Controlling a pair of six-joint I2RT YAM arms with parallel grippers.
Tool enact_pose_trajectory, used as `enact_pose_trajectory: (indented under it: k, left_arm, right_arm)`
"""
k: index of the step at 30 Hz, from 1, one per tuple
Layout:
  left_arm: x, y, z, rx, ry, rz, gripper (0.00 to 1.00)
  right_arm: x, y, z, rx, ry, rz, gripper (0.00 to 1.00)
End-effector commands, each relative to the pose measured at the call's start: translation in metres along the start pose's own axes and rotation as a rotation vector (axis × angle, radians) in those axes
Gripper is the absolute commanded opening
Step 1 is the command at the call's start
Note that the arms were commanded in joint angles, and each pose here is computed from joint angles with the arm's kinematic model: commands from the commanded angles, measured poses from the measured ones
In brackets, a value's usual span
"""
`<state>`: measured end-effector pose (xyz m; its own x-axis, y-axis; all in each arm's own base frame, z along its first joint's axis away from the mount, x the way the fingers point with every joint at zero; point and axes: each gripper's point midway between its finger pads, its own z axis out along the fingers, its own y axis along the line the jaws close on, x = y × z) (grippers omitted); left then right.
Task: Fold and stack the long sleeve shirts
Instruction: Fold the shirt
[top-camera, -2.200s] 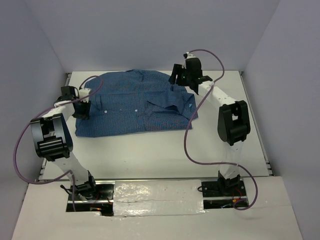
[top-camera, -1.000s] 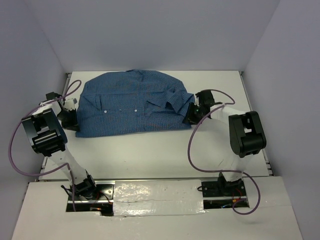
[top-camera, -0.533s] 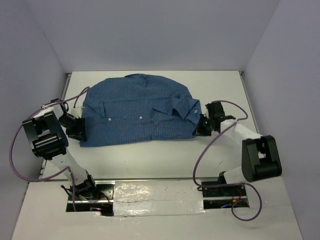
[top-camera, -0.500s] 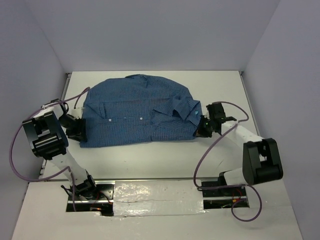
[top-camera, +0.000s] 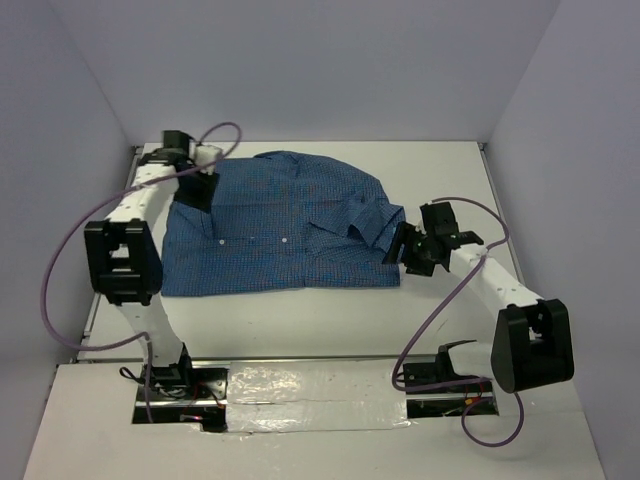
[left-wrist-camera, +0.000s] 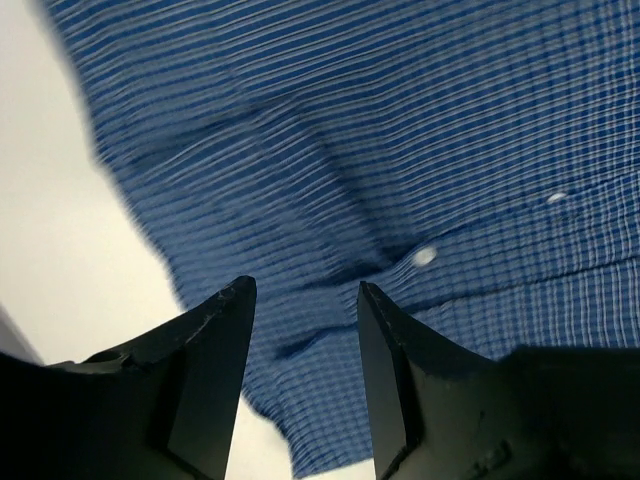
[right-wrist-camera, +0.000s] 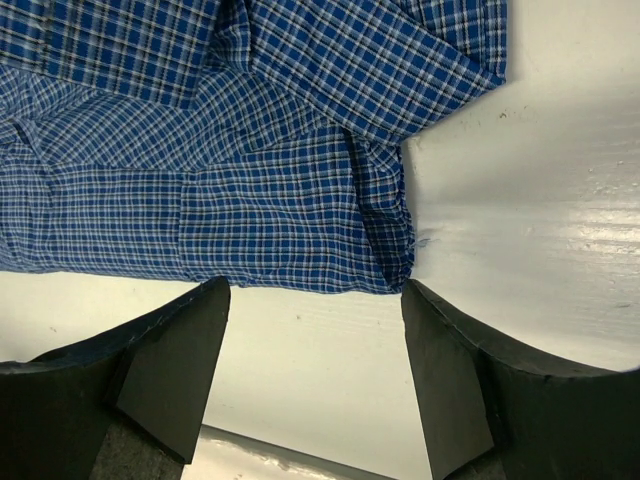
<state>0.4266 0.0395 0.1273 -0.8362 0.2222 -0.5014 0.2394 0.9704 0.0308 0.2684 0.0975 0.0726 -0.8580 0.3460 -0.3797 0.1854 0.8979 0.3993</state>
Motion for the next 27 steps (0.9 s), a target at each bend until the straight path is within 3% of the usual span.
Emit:
enact_pose_trajectory:
  k: [1, 9, 12, 15, 19, 23, 27]
  left_arm:
    - [0.001, -0.005, 0.032, -0.173, 0.084, 0.085, 0.58]
    - [-0.002, -0.003, 0.064, -0.275, 0.111, 0.110, 0.54]
    - [0.002, 0.001, 0.073, -0.292, 0.126, 0.127, 0.47]
    - [0.008, 0.003, 0.080, -0.310, 0.129, 0.131, 0.31]
    - [0.011, 0.002, 0.081, -0.305, 0.104, 0.126, 0.18]
    - [-0.012, -0.008, 0.066, -0.256, -0.005, 0.104, 0.25]
    - [-0.044, -0.023, 0.058, -0.204, -0.102, 0.089, 0.44]
  right_arm:
    - [-0.017, 0.006, -0.006, -0.001, -0.047, -0.027, 0.76]
    - [-0.015, 0.009, -0.002, -0.022, -0.053, -0.028, 0.73]
    - [-0.013, 0.012, 0.003, -0.035, -0.048, -0.031, 0.72]
    - [-0.006, 0.007, 0.012, -0.015, -0.022, -0.031, 0.72]
    - [-0.003, 0.004, 0.016, -0.014, -0.014, -0.034, 0.72]
    - [-0.002, 0.003, 0.016, -0.013, -0.016, -0.042, 0.72]
    - [-0.001, 0.002, 0.018, -0.006, 0.001, -0.053, 0.72]
